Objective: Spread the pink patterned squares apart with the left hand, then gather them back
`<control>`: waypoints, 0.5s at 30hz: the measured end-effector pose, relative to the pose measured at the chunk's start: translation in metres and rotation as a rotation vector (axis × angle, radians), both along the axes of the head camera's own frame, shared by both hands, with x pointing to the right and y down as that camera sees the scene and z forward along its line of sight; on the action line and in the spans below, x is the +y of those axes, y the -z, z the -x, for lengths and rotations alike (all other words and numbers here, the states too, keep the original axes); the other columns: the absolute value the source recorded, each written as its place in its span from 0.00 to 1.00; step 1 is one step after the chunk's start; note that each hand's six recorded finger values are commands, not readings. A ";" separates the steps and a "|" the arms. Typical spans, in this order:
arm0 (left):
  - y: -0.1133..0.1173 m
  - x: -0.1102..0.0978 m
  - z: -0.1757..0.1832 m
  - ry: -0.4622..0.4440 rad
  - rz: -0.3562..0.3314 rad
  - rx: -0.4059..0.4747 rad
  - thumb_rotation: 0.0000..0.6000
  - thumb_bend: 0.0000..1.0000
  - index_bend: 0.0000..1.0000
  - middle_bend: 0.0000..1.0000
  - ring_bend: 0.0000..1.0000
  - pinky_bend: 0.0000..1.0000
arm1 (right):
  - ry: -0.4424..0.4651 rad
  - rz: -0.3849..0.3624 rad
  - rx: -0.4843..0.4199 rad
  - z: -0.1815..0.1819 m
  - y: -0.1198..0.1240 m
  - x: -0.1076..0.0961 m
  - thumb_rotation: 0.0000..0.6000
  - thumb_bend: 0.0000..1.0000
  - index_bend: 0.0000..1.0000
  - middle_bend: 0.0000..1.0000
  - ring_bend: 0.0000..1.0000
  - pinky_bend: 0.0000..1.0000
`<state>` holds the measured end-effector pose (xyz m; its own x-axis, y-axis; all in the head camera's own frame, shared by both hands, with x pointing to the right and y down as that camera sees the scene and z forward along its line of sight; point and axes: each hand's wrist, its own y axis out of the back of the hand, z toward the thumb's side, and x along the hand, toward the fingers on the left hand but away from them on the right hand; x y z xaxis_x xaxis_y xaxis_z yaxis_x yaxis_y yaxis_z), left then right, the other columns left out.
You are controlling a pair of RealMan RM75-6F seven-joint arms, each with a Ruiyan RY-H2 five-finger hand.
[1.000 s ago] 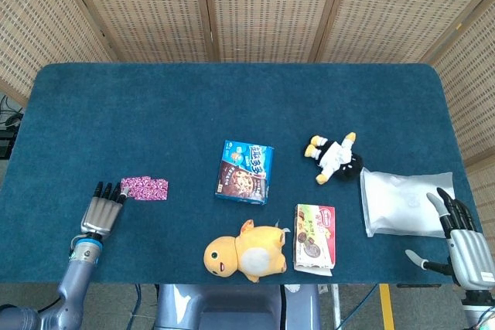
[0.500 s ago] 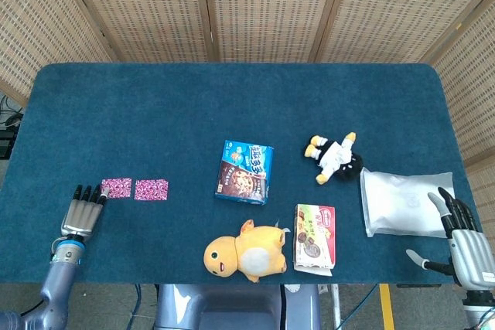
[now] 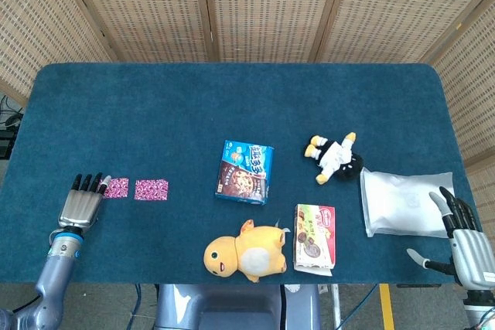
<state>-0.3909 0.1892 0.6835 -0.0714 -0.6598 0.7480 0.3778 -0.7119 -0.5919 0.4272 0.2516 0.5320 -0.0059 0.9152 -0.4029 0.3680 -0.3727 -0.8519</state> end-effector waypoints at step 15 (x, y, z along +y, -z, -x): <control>-0.011 0.017 -0.085 -0.129 0.077 0.049 1.00 0.94 0.00 0.00 0.00 0.00 | -0.011 -0.007 -0.018 -0.004 0.004 -0.001 1.00 0.10 0.04 0.00 0.00 0.00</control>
<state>-0.3062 0.2062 0.6949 0.0481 -0.6017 0.7973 0.4406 -0.7036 -0.5575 0.4307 0.2504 0.5284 -0.0091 0.9181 -0.3963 0.3873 -0.3622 -0.8478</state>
